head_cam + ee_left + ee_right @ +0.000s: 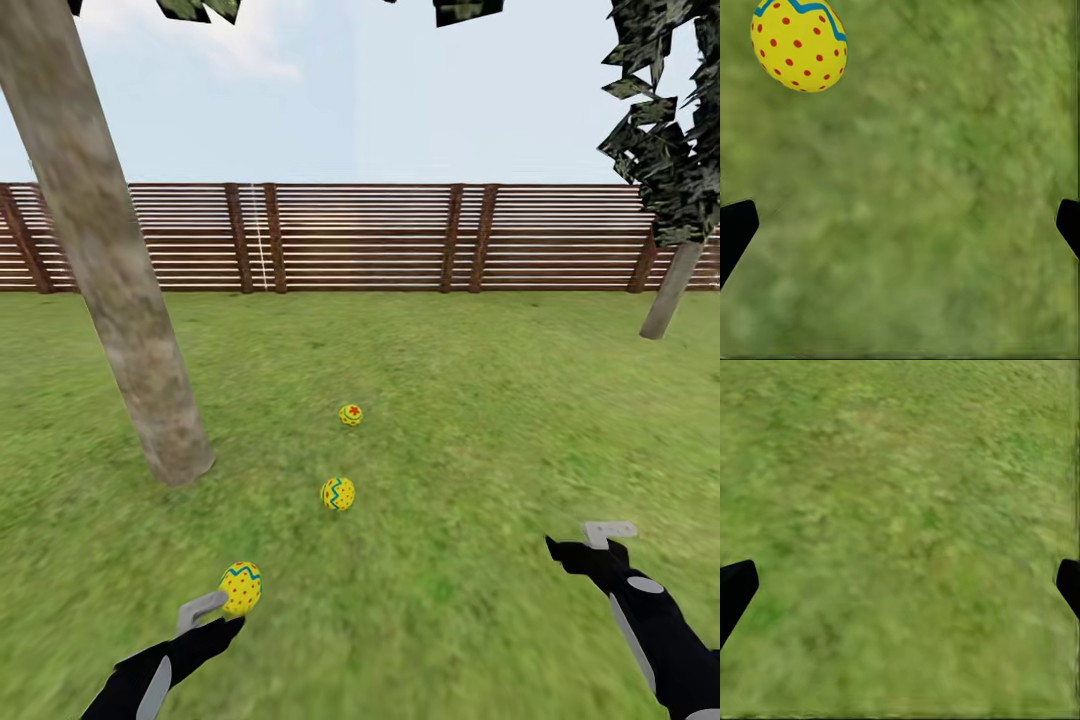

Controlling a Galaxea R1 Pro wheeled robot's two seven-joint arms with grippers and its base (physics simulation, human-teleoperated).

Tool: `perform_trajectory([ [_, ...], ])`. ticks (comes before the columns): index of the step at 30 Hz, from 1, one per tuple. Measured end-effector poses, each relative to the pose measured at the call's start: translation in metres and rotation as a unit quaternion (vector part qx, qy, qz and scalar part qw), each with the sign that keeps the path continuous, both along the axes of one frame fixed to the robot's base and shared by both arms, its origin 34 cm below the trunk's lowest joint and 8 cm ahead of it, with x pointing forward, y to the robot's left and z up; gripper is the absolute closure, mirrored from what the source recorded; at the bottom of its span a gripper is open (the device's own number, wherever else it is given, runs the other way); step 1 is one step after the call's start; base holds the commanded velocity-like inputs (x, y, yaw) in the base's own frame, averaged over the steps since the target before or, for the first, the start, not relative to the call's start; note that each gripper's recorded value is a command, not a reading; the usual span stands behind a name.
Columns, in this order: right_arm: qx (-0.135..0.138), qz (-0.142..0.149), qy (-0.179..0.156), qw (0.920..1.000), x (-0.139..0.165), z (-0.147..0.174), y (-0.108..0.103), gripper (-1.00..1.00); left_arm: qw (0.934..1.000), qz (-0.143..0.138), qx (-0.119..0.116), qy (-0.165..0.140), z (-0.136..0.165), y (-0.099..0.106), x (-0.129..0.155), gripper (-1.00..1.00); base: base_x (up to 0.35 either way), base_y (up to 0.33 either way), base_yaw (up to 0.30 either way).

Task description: Take the three Easter eggs out of the wicker basket on the lawn in the garden, then place them on the lawn next to a single tree (choose any tree) so that all three eggs are next to the same tree and none are left in the basket.

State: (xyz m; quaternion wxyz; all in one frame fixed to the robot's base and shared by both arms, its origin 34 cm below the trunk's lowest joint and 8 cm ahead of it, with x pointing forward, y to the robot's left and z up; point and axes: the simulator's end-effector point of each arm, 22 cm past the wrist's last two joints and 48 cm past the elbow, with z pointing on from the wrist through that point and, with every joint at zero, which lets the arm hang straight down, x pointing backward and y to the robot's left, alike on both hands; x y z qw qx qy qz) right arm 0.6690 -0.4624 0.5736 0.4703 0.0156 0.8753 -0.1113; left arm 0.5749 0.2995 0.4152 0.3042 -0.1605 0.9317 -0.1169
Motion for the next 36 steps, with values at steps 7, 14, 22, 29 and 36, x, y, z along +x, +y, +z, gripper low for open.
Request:
perform_trajectory([
  [7,0.000,0.000,-0.004,1.0000,0.003,0.019,0.000,-1.00,1.0000,-0.001,0.000,-0.004,0.019,0.000,0.005,-1.00,-0.332,0.111,-0.209],
  [14,0.000,0.000,-0.008,1.0000,0.006,0.038,0.000,-1.00,1.0000,-0.002,0.001,-0.008,0.037,0.000,0.009,-1.00,-0.337,0.088,-0.207],
  [22,0.002,-0.001,-0.005,1.0000,0.007,0.053,0.000,-1.00,0.9999,-0.002,0.001,-0.013,0.058,0.000,0.014,-1.00,-0.338,0.081,-0.206],
  [29,0.002,-0.001,-0.009,1.0000,0.009,0.072,0.000,-1.00,0.9998,-0.002,0.002,-0.018,0.076,0.000,0.018,-1.00,-0.340,0.044,-0.204],
  [36,0.002,-0.001,-0.012,0.9999,0.012,0.088,0.001,-1.00,0.9998,-0.002,0.002,-0.021,0.093,0.000,0.022,-1.00,-0.341,0.003,-0.116],
])
